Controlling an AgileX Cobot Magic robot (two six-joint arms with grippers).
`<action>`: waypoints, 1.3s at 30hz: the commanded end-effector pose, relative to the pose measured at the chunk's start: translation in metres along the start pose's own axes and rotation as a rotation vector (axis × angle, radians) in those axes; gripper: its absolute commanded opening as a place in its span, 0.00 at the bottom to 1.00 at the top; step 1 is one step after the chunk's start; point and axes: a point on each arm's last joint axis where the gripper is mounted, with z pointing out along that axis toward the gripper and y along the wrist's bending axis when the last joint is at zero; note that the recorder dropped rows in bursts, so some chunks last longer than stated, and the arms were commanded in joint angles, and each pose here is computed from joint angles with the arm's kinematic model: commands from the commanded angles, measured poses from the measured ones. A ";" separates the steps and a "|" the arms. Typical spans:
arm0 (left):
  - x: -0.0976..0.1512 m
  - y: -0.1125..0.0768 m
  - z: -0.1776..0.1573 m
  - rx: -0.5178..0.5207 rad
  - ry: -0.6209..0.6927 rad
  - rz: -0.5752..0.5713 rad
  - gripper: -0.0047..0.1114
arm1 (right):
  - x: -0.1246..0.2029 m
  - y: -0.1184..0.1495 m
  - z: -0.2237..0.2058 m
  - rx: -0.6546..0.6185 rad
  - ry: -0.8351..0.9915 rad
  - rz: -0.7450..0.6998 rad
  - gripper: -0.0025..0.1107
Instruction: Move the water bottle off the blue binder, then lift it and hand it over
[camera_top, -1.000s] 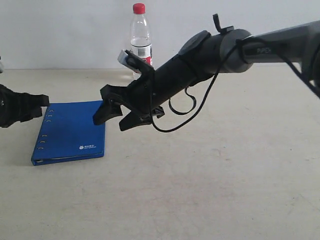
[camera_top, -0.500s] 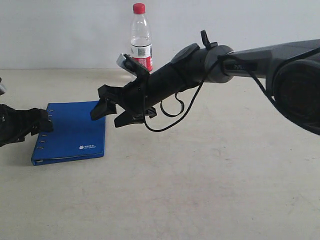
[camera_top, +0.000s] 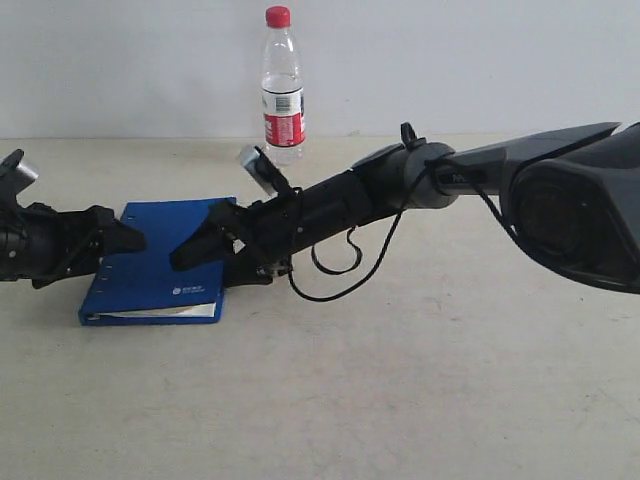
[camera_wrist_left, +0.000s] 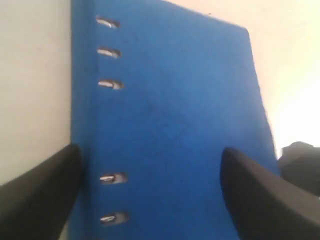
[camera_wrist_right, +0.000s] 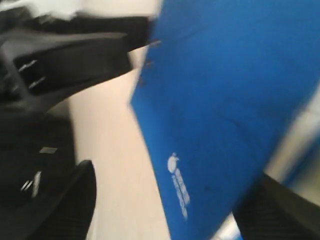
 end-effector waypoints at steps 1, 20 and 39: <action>-0.005 -0.011 0.002 0.079 -0.009 0.019 0.65 | -0.003 0.021 0.000 -0.094 0.015 -0.112 0.60; -0.015 0.010 -0.013 0.000 -0.063 0.181 0.65 | -0.006 0.043 -0.011 -0.036 0.083 -0.428 0.02; -0.025 0.022 -0.039 0.477 -0.234 0.157 0.56 | -0.009 0.091 -0.045 0.167 0.264 -0.599 0.02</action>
